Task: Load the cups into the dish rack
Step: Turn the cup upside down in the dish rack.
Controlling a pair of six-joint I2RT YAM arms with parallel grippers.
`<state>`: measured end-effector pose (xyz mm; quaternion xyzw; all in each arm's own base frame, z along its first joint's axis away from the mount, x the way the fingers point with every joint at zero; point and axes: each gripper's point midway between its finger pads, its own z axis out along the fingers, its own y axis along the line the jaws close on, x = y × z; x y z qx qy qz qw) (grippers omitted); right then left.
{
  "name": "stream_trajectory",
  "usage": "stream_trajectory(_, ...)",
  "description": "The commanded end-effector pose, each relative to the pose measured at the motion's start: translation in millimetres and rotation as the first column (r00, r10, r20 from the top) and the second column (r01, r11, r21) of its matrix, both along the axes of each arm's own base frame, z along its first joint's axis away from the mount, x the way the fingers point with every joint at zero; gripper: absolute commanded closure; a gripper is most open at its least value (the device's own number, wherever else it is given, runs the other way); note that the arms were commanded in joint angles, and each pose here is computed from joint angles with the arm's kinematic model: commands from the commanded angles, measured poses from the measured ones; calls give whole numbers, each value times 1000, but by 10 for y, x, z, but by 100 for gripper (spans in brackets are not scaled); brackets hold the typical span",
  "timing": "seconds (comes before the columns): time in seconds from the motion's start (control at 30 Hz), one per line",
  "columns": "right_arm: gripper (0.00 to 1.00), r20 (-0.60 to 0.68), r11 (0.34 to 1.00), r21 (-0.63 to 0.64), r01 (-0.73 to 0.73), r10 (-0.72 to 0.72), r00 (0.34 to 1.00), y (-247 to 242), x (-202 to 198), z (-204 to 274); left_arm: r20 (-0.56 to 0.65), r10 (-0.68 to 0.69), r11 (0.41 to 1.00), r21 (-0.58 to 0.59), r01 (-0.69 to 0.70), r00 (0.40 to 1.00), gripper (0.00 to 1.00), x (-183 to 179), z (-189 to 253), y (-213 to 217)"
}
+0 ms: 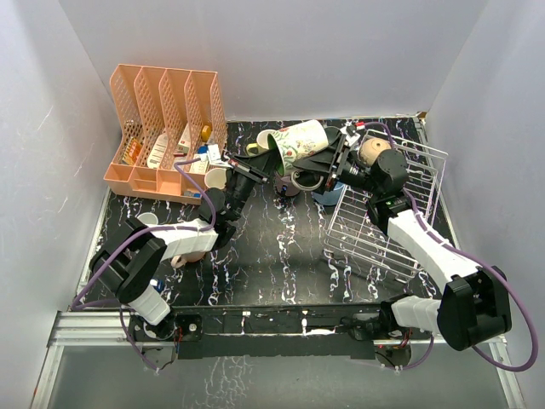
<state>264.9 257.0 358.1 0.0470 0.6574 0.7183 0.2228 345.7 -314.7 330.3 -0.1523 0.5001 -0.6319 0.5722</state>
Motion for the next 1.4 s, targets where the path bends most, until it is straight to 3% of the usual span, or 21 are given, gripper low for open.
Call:
stream_trajectory(0.0,27,76,998,54,37,-41,996,-71,10,219,236,-69,979,-171,111,969,100,-430,779,88)
stream_trajectory(0.2,41,73,997,57,49,-53,996,-102,36,220,236,-84,978,-168,126,968,100,-471,688,85)
stream_trajectory(0.3,55,76,997,55,50,-55,996,-106,38,210,232,-82,979,-162,122,969,100,-471,664,85)
stream_trajectory(0.4,76,73,997,53,51,-55,996,-107,42,188,232,-83,980,-156,121,969,100,-475,648,78)
stream_trajectory(0.53,91,73,997,50,50,-53,996,-112,42,162,233,-81,982,-145,117,969,100,-478,624,74)
stream_trajectory(0.7,92,107,998,55,43,-49,993,-139,27,185,223,-81,985,-129,111,971,100,-492,565,81)
stream_trajectory(1.0,92,140,995,73,62,-72,988,-241,65,240,144,-78,988,-122,95,987,57,-551,313,208)
stream_trajectory(1.37,92,201,991,39,125,-130,971,-431,215,164,38,-55,998,-16,55,998,33,-773,-105,471)
